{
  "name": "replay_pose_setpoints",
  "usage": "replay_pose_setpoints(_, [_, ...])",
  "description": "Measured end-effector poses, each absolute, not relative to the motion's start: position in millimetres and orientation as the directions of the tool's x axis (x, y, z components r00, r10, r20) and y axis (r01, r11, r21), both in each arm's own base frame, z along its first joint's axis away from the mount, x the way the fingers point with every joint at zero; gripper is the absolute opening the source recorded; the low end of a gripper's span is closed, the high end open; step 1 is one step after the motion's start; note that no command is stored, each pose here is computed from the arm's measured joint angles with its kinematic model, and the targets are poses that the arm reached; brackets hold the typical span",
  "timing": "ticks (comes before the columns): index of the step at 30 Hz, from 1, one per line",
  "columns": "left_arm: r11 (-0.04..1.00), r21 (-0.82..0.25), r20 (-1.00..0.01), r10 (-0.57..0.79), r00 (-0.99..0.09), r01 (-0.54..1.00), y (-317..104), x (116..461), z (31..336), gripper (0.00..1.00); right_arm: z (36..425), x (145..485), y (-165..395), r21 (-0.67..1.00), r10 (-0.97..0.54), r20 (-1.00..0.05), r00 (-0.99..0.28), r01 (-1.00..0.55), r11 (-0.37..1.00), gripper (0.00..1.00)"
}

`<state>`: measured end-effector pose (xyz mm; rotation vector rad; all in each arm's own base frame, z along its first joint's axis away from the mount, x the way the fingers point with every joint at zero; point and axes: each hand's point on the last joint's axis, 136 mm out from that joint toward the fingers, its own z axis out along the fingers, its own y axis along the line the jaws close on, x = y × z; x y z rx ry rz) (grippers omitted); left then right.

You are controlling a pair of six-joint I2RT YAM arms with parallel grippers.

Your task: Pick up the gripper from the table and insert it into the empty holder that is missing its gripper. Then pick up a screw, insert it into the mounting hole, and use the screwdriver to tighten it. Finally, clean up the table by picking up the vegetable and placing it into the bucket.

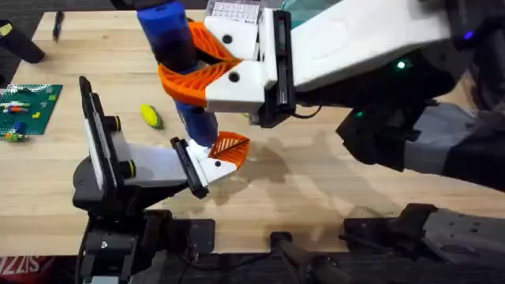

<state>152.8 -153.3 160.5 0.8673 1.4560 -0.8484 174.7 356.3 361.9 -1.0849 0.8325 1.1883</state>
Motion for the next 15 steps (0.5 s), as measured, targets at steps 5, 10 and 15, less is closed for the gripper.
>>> replay_pose_setpoints(5, [0.459, -0.02, -0.998, 0.039, -0.042, 0.888, -153.3, 152.7, 160.5, 0.018, 361.3, 175.9, 356.9, -0.209, 0.297, -0.932, 0.207, -0.978, 0.027, 0.009])
replay_pose_setpoints(10, [0.459, -0.02, -0.998, 0.039, -0.043, 0.888, -153.3, 152.7, 160.5, 0.018, 361.1, 175.9, 357.0, -0.208, 0.296, -0.932, 0.206, -0.978, 0.026, 0.009])
replay_pose_setpoints(15, [0.459, -0.02, -0.998, 0.039, -0.042, 0.888, -153.3, 152.7, 160.5, 0.018, 359.8, 176.3, 357.3, -0.206, 0.292, -0.934, 0.205, -0.978, 0.026, 0.009])
